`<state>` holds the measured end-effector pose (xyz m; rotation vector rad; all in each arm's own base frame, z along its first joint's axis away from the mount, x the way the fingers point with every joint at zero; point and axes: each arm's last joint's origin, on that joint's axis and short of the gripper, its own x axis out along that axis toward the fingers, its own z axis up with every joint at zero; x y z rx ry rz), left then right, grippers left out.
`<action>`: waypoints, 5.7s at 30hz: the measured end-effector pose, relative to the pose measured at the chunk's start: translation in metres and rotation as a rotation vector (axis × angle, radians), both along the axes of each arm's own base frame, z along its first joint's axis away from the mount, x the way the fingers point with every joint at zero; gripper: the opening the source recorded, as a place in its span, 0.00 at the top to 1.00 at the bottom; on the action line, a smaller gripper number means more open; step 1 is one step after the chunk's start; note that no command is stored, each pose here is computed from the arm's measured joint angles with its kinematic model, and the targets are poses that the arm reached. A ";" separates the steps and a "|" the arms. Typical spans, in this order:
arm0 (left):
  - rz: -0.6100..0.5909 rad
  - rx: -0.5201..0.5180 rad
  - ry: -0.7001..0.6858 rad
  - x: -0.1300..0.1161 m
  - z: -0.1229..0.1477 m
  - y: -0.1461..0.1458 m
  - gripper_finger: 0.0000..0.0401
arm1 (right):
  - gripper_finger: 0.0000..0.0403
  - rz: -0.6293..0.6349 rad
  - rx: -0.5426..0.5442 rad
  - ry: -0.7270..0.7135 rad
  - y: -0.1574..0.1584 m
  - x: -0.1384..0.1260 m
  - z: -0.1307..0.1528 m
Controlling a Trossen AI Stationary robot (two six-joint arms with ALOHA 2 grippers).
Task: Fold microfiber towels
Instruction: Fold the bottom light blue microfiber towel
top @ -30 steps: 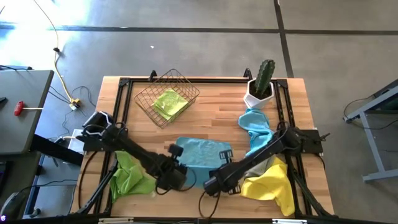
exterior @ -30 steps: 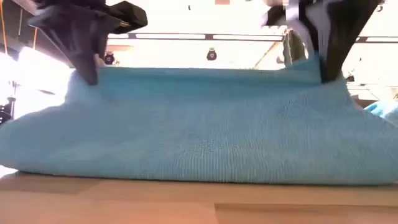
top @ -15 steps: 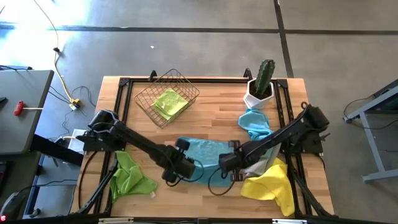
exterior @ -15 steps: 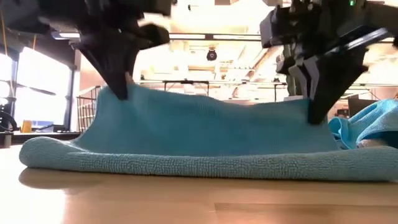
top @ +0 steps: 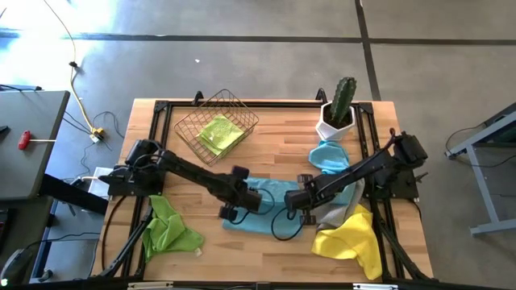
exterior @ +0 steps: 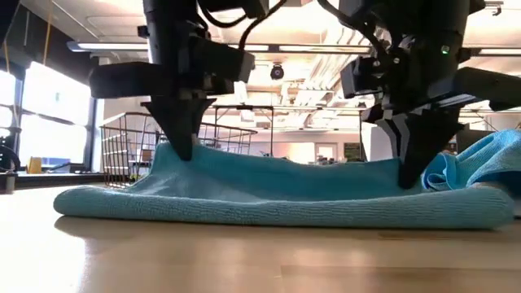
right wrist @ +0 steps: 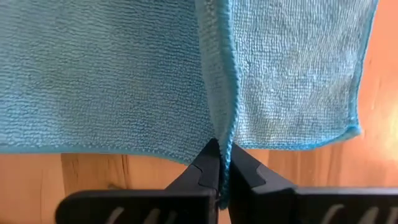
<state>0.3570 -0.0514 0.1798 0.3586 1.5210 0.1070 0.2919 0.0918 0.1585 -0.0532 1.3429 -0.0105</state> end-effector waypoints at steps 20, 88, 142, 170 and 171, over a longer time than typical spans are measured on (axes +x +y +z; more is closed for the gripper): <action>0.038 0.163 0.079 -0.007 0.002 0.019 1.00 | 1.00 -0.031 -0.091 0.038 -0.037 0.011 0.013; -0.034 -0.193 -0.197 -0.036 -0.060 -0.025 0.77 | 0.67 -0.367 -0.040 -0.190 0.019 0.015 0.024; 0.366 -0.375 -0.548 -0.132 -0.062 -0.016 0.89 | 0.67 -0.777 0.416 -0.443 0.008 -0.031 -0.035; 0.466 -0.410 -0.675 -0.124 -0.079 -0.044 0.89 | 0.46 -0.966 0.483 -0.494 -0.011 -0.020 -0.039; 0.466 -0.417 -0.689 -0.122 -0.080 -0.044 0.89 | 0.46 -0.963 0.489 -0.495 -0.010 -0.019 -0.041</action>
